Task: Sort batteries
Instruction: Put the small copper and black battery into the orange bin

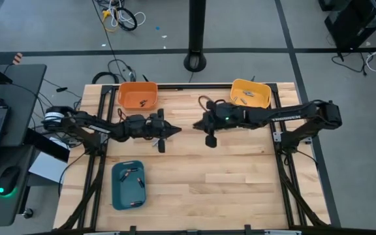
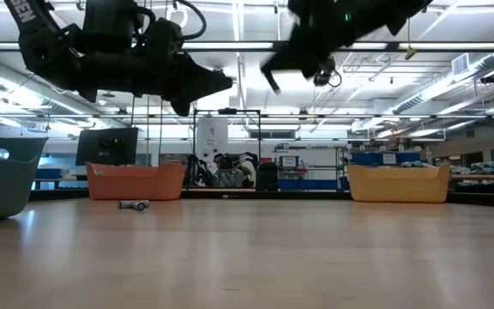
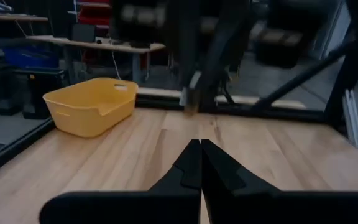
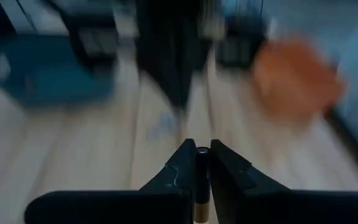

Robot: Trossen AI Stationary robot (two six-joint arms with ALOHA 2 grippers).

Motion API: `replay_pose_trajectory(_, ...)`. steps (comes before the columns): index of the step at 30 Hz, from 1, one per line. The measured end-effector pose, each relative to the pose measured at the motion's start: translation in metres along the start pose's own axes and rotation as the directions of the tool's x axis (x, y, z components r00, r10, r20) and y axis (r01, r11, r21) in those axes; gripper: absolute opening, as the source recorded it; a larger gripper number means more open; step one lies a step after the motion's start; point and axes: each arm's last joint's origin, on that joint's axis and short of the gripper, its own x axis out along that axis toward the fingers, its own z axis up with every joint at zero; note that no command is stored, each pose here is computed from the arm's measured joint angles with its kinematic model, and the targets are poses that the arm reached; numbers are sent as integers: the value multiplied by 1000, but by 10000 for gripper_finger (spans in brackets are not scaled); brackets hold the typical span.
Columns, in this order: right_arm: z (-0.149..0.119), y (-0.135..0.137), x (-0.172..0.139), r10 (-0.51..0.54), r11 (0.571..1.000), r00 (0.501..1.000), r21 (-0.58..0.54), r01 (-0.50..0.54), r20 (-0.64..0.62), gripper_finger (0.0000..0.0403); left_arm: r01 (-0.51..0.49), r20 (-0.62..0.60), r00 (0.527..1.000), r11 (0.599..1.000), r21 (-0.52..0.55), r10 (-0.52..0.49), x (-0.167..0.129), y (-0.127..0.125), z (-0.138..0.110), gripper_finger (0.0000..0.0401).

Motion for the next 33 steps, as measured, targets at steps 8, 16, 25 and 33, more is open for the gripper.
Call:
replay_pose_trajectory(8,32,19,-14,92,993,953,-93,-68,290,37,53,111,992,998,24,-55,6,-7,16,63)
replay_pose_trajectory(16,36,32,-16,115,989,936,-127,-77,332,38,101,171,980,994,29,-105,15,-20,33,161)
replay_pose_trajectory(25,38,34,-17,118,987,929,-147,-70,351,38,128,203,970,991,35,-132,22,-26,46,211)
replay_pose_trajectory(33,39,34,-17,116,986,925,-152,-64,362,38,166,188,967,985,41,-171,35,-29,44,211)
